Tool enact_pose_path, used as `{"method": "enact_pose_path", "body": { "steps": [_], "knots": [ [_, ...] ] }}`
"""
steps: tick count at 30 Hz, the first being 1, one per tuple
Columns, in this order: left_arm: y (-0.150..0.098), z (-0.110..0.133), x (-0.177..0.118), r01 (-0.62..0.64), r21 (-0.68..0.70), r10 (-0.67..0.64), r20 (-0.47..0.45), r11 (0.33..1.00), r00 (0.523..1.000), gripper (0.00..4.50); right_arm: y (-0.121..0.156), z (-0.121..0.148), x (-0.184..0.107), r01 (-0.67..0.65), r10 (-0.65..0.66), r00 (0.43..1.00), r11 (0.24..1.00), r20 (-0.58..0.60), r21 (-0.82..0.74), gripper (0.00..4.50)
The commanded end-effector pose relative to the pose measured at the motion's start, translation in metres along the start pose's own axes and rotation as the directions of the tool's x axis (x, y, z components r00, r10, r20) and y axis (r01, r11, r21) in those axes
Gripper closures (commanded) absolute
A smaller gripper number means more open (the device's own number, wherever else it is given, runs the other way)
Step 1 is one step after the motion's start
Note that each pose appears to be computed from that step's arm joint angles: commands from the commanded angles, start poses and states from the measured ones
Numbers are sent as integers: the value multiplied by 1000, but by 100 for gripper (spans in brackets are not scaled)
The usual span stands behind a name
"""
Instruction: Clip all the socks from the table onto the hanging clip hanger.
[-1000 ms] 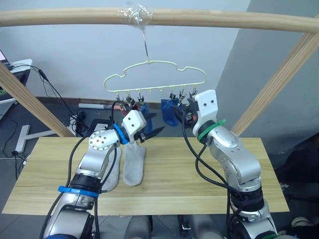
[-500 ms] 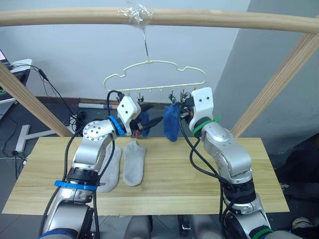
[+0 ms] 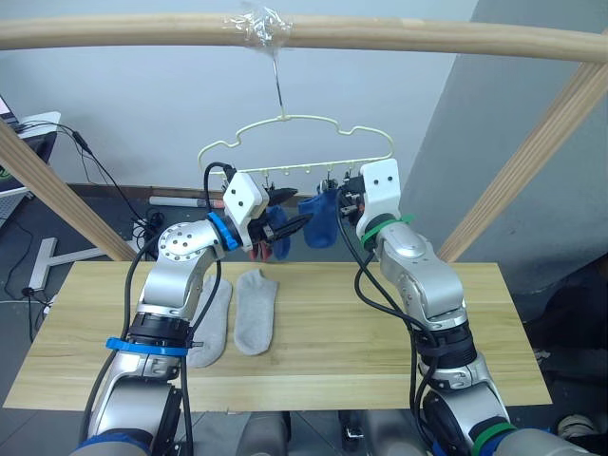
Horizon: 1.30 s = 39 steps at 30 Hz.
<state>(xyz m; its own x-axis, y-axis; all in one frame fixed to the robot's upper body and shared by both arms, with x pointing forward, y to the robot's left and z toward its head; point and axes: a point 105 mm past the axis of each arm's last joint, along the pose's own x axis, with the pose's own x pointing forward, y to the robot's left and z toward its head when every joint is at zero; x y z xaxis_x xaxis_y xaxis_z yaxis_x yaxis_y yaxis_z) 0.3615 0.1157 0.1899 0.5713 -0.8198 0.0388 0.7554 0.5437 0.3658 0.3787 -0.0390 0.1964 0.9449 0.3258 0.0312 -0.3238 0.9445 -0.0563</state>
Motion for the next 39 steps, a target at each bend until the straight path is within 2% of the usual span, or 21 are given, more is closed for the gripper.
{"method": "enact_pose_path", "body": {
  "steps": [1,14,25,39],
  "knots": [
    [5,18,1,-17,44,14,57,999,998,165,1,18,0,5,-4,998,1000,69,-11,178],
    [5,26,3,-17,24,15,72,1000,997,165,10,15,3,14,-13,999,1000,49,-14,178],
    [3,29,6,-17,30,15,75,999,997,165,-7,9,2,113,-108,992,990,58,-84,178],
    [3,29,7,-15,39,12,72,999,997,165,-13,6,-8,115,-108,992,984,59,-134,178]
  ]
}}
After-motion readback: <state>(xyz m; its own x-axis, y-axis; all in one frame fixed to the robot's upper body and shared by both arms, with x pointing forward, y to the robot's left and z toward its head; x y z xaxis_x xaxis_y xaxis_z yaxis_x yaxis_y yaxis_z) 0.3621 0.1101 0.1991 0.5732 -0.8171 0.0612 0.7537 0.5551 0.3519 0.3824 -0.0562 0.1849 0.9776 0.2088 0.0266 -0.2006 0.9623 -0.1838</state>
